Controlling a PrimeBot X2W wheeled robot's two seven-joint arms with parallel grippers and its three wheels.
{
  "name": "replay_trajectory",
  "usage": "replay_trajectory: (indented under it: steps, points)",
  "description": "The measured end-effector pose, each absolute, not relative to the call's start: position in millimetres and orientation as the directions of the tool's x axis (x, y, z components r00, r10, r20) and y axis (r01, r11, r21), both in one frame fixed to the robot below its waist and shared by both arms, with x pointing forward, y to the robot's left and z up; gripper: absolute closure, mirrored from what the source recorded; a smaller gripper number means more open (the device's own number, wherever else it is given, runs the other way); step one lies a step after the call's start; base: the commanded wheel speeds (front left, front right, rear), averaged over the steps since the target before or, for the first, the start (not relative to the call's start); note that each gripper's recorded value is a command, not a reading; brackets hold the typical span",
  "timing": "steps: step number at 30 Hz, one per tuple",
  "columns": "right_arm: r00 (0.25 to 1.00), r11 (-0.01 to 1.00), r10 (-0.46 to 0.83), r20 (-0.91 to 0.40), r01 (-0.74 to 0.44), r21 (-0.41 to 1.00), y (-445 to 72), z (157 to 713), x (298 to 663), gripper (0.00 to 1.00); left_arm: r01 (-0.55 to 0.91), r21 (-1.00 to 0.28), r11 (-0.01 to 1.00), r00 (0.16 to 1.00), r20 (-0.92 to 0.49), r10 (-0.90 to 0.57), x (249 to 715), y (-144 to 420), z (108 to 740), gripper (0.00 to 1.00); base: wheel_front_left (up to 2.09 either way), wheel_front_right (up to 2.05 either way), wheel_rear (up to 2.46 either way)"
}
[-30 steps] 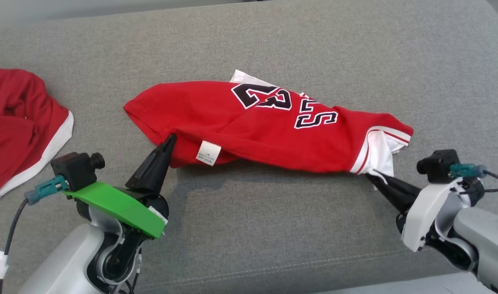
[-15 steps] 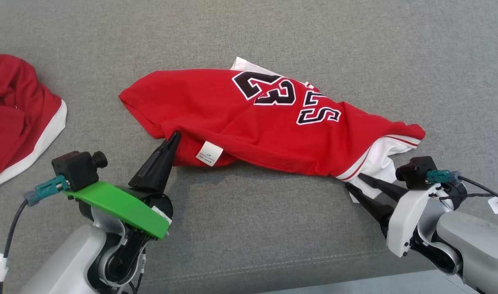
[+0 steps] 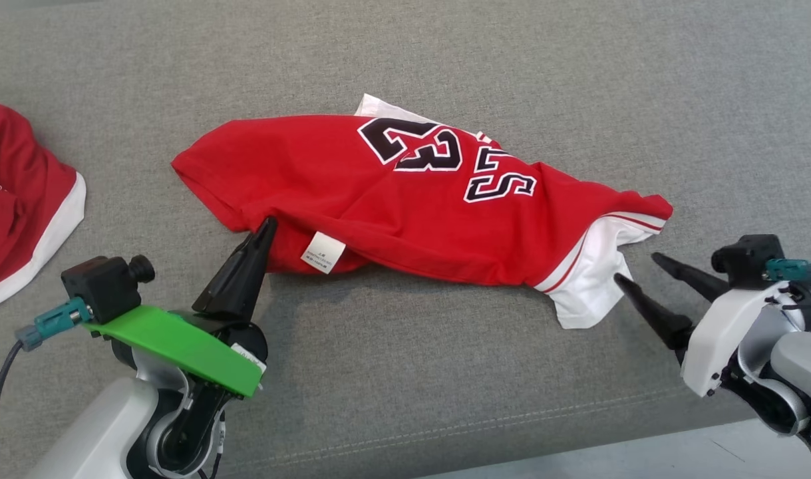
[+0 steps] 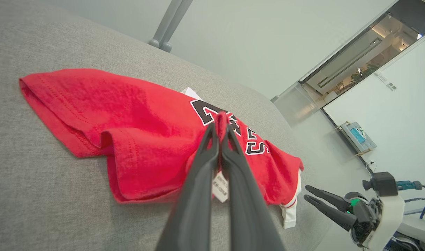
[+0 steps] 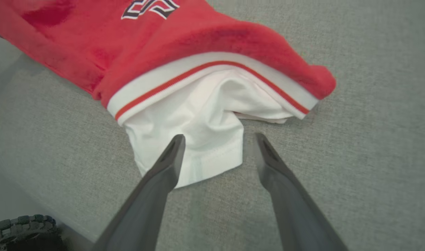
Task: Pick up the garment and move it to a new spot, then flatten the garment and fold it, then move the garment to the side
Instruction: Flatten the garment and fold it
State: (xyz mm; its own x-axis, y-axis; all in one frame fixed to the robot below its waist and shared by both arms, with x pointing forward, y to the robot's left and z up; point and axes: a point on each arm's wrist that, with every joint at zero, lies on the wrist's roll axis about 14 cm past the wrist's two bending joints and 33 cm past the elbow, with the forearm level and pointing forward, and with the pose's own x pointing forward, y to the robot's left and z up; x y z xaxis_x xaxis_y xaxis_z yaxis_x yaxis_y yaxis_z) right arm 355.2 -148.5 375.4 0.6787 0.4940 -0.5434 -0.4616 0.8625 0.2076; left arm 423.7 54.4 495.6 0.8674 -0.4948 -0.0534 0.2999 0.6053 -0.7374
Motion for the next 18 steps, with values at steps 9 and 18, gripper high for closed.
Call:
replay_trajectory:
  steps: [9,18]
  points:
    - [0.690,0.893,0.447,-0.569,-0.379,0.241,-164.3,370.8,355.6,0.02,0.315,-0.743,0.590,0.855,-0.047,-0.516,419.6,47.7,500.4,1.00,0.00,0.00,0.00]
    - [0.639,0.886,0.461,-0.616,-0.371,0.278,-154.1,353.2,352.2,0.10,0.298,-0.740,0.603,0.866,-0.057,-0.497,418.2,55.5,501.3,1.00,0.00,0.00,0.00]
